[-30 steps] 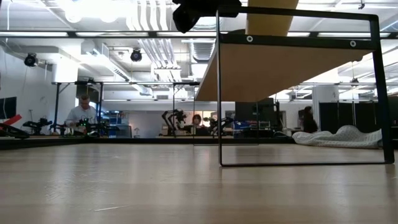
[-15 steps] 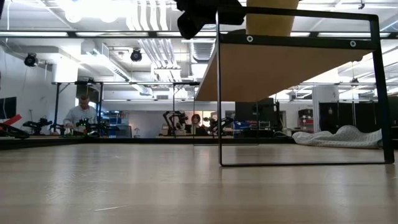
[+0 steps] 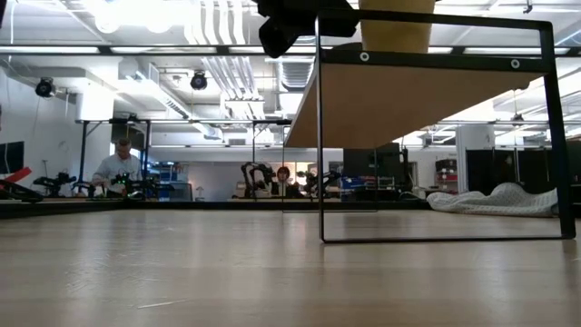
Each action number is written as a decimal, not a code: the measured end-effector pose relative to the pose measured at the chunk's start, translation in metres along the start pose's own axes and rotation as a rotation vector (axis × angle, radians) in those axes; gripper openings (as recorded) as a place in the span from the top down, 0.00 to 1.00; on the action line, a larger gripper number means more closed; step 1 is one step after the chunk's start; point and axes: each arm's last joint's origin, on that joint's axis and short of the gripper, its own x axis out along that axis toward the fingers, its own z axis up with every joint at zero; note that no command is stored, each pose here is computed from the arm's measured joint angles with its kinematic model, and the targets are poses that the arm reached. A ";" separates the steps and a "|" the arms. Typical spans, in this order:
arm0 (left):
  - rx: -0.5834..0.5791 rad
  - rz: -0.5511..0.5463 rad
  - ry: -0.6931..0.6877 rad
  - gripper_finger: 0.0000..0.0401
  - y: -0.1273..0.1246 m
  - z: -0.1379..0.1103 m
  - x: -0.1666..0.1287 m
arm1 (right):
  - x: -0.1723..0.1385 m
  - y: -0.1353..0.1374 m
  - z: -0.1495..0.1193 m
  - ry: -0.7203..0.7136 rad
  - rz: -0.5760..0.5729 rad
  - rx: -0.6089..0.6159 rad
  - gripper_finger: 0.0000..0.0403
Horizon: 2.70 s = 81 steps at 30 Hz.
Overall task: Stack small to large cups/mugs on shelf
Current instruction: Put the yellow cup on the shelf
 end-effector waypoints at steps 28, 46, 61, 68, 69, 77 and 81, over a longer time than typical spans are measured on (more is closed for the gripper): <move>-0.007 0.021 -0.001 0.85 0.008 0.002 0.001 | -0.002 -0.008 0.008 -0.023 -0.019 -0.055 0.94; -0.010 0.020 -0.001 0.85 0.009 0.003 0.001 | -0.002 -0.008 0.008 -0.029 -0.013 -0.053 0.94; -0.013 0.016 0.002 0.85 0.009 0.003 0.001 | -0.002 -0.006 0.010 -0.053 0.010 -0.055 0.94; -0.014 0.017 0.001 0.85 0.009 0.003 0.001 | -0.002 -0.006 0.011 -0.061 0.001 -0.135 0.94; -0.015 0.017 -0.001 0.85 0.009 0.003 0.001 | -0.002 -0.006 0.011 -0.061 0.001 -0.148 0.94; -0.015 0.019 -0.006 0.85 0.009 0.005 0.000 | -0.002 -0.006 0.011 -0.072 -0.011 -0.192 0.94; -0.012 0.030 0.026 0.85 0.011 0.003 -0.003 | -0.002 -0.005 0.011 -0.073 -0.013 -0.229 0.94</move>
